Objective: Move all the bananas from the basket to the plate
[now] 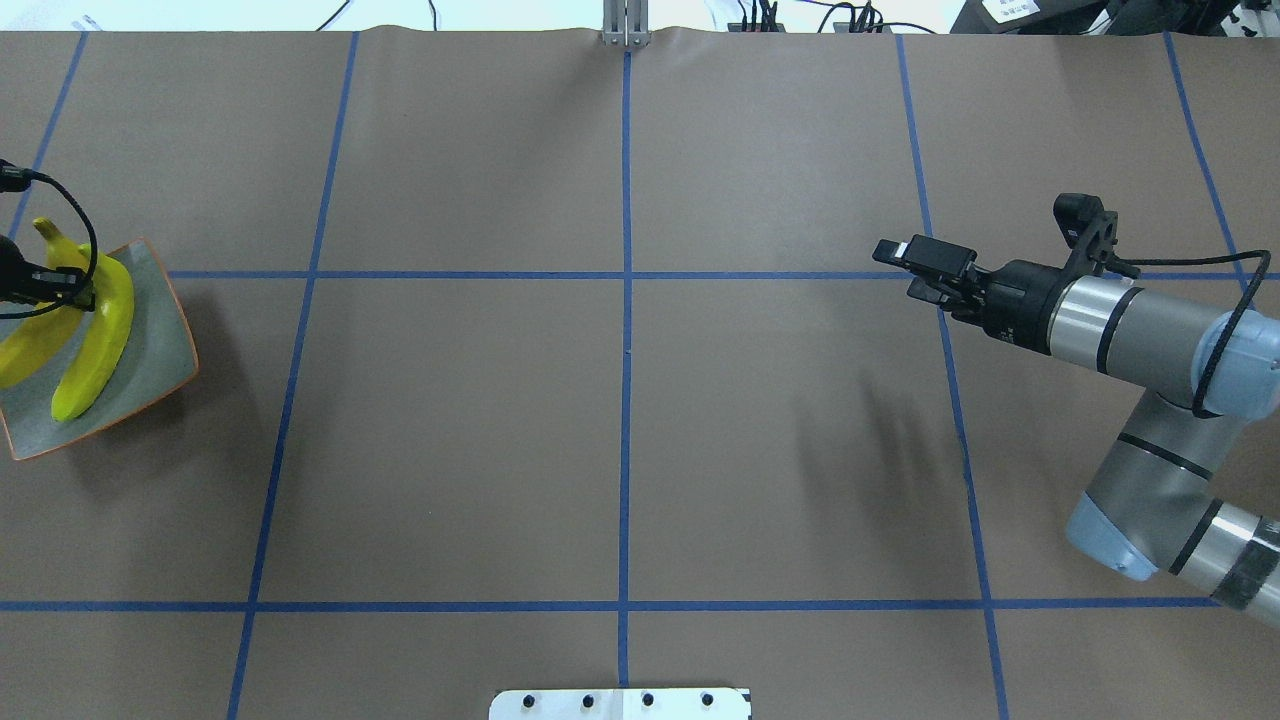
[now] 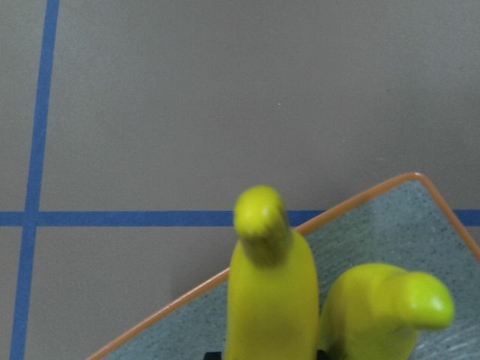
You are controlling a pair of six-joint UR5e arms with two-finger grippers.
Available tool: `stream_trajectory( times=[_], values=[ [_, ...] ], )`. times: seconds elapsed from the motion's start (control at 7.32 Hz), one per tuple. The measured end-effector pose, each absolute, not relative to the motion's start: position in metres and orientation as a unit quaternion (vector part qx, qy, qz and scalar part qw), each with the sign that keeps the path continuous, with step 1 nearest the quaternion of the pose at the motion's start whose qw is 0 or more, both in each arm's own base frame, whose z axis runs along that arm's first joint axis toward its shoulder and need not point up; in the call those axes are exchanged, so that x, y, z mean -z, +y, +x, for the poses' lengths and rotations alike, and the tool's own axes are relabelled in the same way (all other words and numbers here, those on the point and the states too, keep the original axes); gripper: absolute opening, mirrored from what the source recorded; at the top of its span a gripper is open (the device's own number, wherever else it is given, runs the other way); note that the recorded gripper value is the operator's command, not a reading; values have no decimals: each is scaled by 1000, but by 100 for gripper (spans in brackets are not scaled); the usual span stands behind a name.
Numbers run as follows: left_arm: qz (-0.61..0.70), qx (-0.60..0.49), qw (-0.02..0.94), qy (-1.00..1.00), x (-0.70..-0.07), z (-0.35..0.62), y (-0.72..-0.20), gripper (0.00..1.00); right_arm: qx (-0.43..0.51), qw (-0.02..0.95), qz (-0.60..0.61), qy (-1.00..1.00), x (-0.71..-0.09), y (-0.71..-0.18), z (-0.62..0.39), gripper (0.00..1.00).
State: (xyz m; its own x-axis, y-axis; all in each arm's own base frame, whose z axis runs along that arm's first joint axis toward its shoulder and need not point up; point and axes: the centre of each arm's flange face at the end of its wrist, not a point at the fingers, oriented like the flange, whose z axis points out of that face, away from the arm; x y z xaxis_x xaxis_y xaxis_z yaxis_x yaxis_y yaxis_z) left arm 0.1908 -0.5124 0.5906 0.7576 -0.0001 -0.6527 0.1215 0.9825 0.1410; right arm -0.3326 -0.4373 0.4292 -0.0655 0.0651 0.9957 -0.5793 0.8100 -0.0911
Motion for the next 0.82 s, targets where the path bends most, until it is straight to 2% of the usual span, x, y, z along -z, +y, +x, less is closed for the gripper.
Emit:
stream_trajectory(
  times=[0.14,0.82],
  values=[
    [88,32,933,348,-589,192,-513,99,-245,657,187,-688,-429,-437,-333,100],
    [103,5,932,348,-582,193,-515,100,-248,656,191,-687,-429,-442,-324,100]
  ],
)
